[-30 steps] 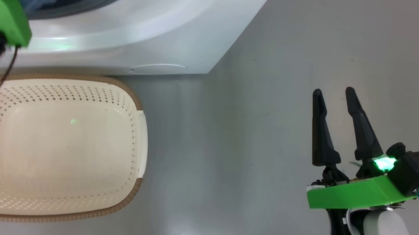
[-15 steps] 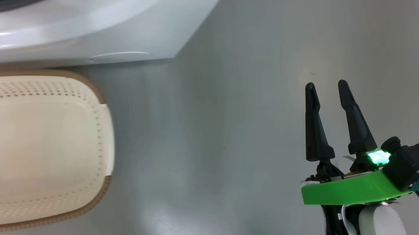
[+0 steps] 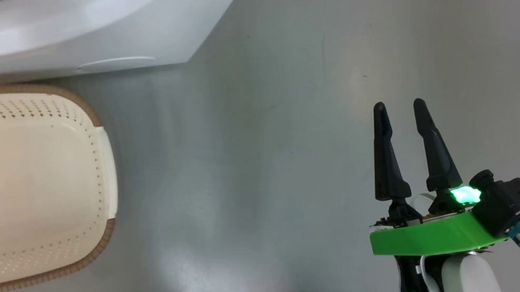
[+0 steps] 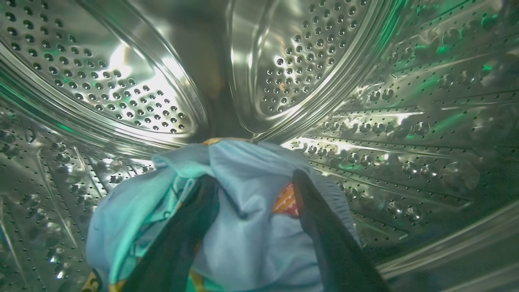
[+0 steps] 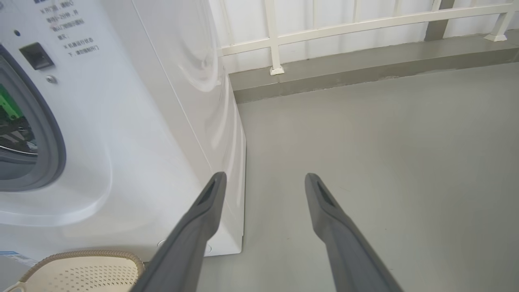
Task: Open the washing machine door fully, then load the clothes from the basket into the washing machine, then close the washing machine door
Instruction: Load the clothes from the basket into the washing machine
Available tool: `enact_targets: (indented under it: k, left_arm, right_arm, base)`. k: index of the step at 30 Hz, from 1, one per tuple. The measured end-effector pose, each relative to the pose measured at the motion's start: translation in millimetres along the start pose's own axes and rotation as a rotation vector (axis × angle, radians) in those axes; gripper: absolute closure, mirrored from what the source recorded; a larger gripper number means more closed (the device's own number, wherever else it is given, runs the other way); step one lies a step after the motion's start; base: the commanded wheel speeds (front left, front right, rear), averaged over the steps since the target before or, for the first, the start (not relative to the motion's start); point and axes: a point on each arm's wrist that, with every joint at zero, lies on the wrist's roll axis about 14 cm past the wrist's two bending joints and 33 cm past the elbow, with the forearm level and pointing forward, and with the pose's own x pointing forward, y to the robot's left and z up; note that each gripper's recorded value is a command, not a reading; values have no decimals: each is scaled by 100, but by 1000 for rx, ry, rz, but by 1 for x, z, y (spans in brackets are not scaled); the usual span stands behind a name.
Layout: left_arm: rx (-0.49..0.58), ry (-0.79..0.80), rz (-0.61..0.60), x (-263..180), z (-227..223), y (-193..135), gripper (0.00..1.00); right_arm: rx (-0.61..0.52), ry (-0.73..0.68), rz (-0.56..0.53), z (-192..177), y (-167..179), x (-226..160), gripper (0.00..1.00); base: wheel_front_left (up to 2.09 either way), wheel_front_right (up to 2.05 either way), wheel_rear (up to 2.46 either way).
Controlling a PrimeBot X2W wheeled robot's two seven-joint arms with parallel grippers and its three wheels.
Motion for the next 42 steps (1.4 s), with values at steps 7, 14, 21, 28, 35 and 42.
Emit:
enact_targets:
  k: [7, 14, 21, 28, 35, 42]
  left_arm:
    - [15, -14, -9, -8, 3, 2, 0]
    - [6, -42, -3, -21, 13, 10, 0]
    - [-10, -42, -10, -47, 10, 7, 0]
    - [-23, -116, -14, -81, 29, 8, 0]
    - [-15, -134, -26, -121, 28, 3, 0]
    - [-31, -177, -13, -163, 38, -1, 0]
  right_arm:
    - [15, -7, 21, 0, 8, 4, 0]
    - [32, -25, 43, 4, 17, 9, 0]
    - [46, -50, 79, 11, 30, 13, 0]
    - [52, -88, 112, 26, 42, 13, 0]
    - [66, -124, 133, 42, 50, 7, 0]
    - [59, -146, 145, 54, 50, -6, 0]
  base:
    - [0, 0, 0]
    - [0, 0, 0]
    - [0, 0, 0]
    - [0, 0, 0]
    - [0, 0, 0]
    - [0, 0, 0]
